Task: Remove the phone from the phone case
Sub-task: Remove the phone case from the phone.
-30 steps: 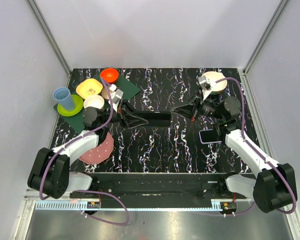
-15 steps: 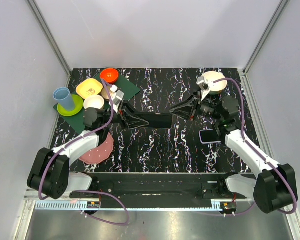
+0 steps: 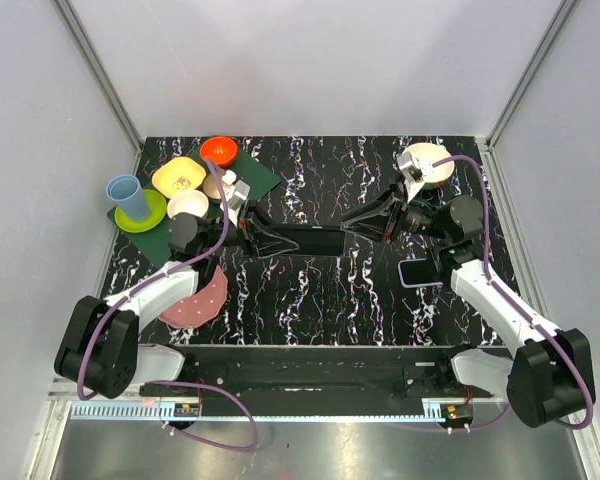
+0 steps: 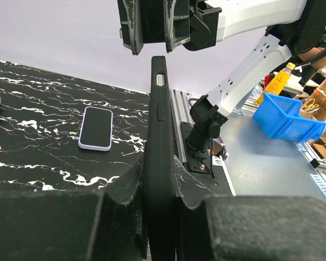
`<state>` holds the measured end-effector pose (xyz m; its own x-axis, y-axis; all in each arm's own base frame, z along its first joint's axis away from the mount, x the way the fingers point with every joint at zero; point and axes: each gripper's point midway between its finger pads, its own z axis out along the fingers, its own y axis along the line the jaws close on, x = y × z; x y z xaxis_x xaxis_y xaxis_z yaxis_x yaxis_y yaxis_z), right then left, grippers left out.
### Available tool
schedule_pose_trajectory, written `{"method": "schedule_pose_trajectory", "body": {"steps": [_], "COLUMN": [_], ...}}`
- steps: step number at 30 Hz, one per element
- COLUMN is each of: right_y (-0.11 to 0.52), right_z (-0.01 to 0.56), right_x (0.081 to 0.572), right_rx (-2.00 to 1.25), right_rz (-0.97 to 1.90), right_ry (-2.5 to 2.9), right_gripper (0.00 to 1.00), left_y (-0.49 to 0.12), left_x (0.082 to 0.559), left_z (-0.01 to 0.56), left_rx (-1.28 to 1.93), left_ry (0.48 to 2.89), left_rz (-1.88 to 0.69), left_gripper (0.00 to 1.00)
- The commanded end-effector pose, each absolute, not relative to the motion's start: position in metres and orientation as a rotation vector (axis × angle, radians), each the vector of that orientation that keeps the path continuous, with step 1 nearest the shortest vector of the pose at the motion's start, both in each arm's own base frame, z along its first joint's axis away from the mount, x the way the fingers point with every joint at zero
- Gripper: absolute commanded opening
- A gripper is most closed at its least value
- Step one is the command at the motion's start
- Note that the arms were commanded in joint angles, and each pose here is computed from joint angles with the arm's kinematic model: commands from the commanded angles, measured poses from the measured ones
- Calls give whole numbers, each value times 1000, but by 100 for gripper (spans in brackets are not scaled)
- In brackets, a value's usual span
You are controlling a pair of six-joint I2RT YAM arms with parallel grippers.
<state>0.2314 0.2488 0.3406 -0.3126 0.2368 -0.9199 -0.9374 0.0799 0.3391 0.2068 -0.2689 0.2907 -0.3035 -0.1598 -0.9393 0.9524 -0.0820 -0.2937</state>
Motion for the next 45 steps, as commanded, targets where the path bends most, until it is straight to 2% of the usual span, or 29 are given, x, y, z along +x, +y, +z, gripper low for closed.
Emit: {"method": "schedule_pose_trajectory", "body": {"steps": [1, 8, 17, 22, 32, 38, 45], "right_y": [253, 253, 252, 252, 253, 253, 250], "right_z": [339, 334, 337, 340, 351, 353, 358], "right_x": [224, 224, 223, 221, 221, 224, 232], "right_rx": [-871, -882, -881, -879, -795, -723, -591], "right_rz": [1451, 1442, 1444, 1456, 1537, 1601, 1660], "right_ry": [1298, 1309, 1305, 1300, 1329, 1376, 1438], "right_gripper": [36, 27, 31, 24, 14, 14, 5], "left_y": [-267, -265, -260, -260, -259, -258, -257], "left_x": [206, 203, 198, 197, 192, 186, 181], "left_z": [326, 329, 334, 332, 333, 334, 336], "left_rx": [985, 990, 996, 1000, 1022, 1047, 1071], "left_ry": [1098, 1080, 1045, 1043, 1019, 996, 970], "left_rz": [-1457, -1450, -1444, -1443, -1447, -1442, -1434], "left_gripper": [0, 0, 0, 0, 0, 0, 0]}}
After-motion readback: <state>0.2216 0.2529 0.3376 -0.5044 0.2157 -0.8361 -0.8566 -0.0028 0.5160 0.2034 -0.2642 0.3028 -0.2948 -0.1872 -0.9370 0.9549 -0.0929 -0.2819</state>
